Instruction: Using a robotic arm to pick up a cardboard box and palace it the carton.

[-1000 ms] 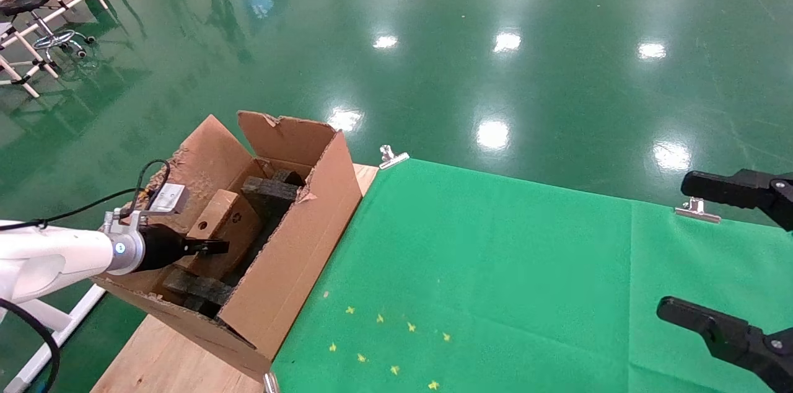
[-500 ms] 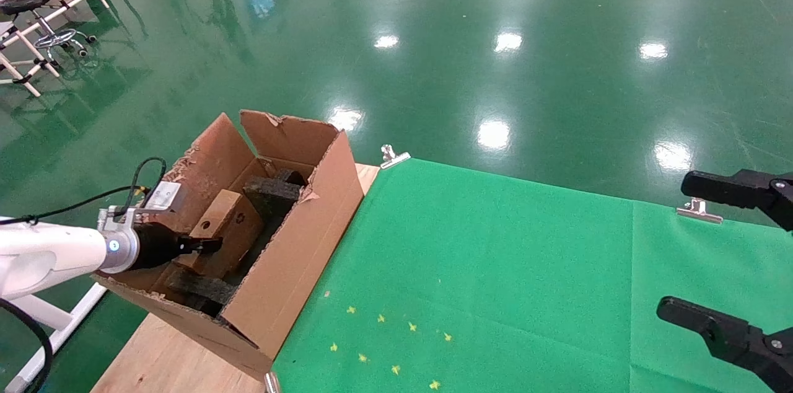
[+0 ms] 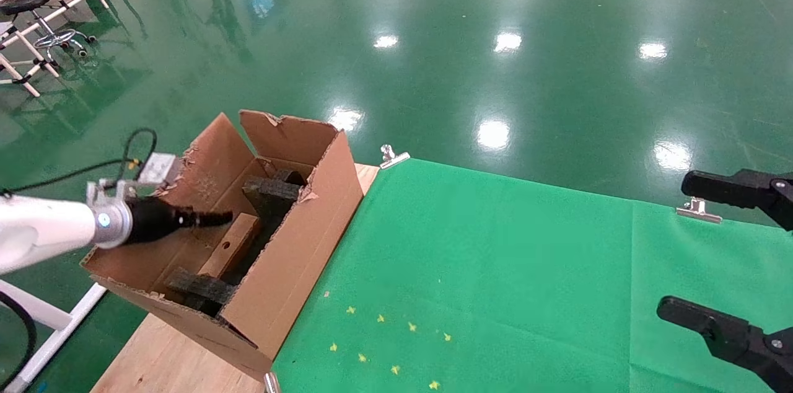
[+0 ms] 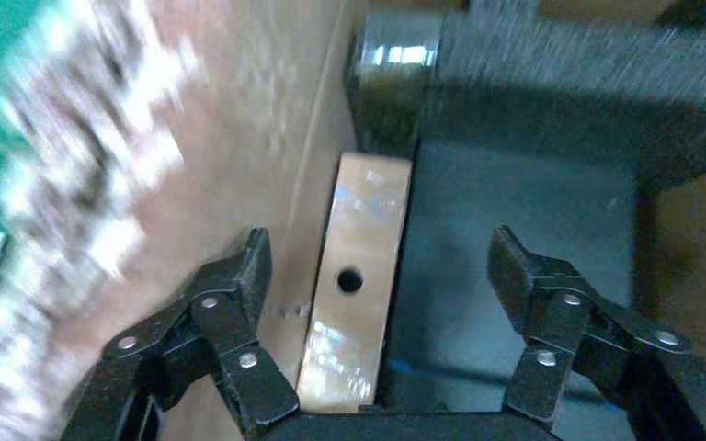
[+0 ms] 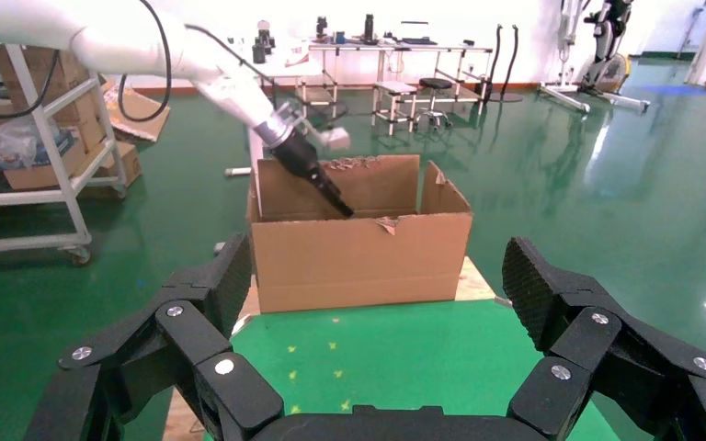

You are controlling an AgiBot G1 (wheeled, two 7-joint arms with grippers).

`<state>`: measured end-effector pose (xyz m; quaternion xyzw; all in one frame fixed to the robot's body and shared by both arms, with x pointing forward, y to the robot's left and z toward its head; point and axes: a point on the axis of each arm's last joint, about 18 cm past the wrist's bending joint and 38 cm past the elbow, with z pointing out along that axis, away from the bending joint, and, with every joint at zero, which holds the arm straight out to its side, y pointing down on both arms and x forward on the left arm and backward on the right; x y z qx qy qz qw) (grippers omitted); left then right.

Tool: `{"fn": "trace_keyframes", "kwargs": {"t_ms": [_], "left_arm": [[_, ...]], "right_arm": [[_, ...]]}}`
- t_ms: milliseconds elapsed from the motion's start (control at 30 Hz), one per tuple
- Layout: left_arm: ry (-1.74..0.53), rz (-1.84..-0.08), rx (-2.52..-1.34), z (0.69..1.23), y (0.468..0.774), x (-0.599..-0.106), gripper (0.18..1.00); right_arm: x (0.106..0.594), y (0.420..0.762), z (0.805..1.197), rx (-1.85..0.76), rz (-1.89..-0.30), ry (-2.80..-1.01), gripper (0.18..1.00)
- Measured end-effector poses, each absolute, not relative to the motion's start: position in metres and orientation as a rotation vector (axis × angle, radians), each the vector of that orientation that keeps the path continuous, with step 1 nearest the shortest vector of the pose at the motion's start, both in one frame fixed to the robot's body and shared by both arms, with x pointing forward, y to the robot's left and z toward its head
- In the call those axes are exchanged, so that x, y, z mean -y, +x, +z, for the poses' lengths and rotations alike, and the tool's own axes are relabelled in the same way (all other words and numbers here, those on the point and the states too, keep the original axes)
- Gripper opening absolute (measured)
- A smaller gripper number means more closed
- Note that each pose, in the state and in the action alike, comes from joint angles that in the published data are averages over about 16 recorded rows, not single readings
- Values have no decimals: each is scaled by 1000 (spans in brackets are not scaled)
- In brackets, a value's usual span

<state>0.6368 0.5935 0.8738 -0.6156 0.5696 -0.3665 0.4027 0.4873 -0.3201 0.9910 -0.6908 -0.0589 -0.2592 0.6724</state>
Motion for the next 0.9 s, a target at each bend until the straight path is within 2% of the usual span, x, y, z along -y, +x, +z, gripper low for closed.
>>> {"fn": "trace_keyframes", "kwargs": {"t_ms": [300, 500, 700, 900], "left_arm": [[-1501, -1212, -1403, 948, 624, -579, 921], [-1473, -1479, -1424, 992, 605, -556, 974], [-1445, -1718, -1494, 1019, 583, -529, 996], [-1426, -1837, -1547, 1028, 571, -513, 1001]], "right_arm": [[320, 487, 991, 133, -584, -1555, 1001], [320, 487, 991, 133, -584, -1555, 1001], [320, 487, 991, 132, -584, -1555, 1001], [320, 487, 991, 132, -584, -1555, 1001]]}}
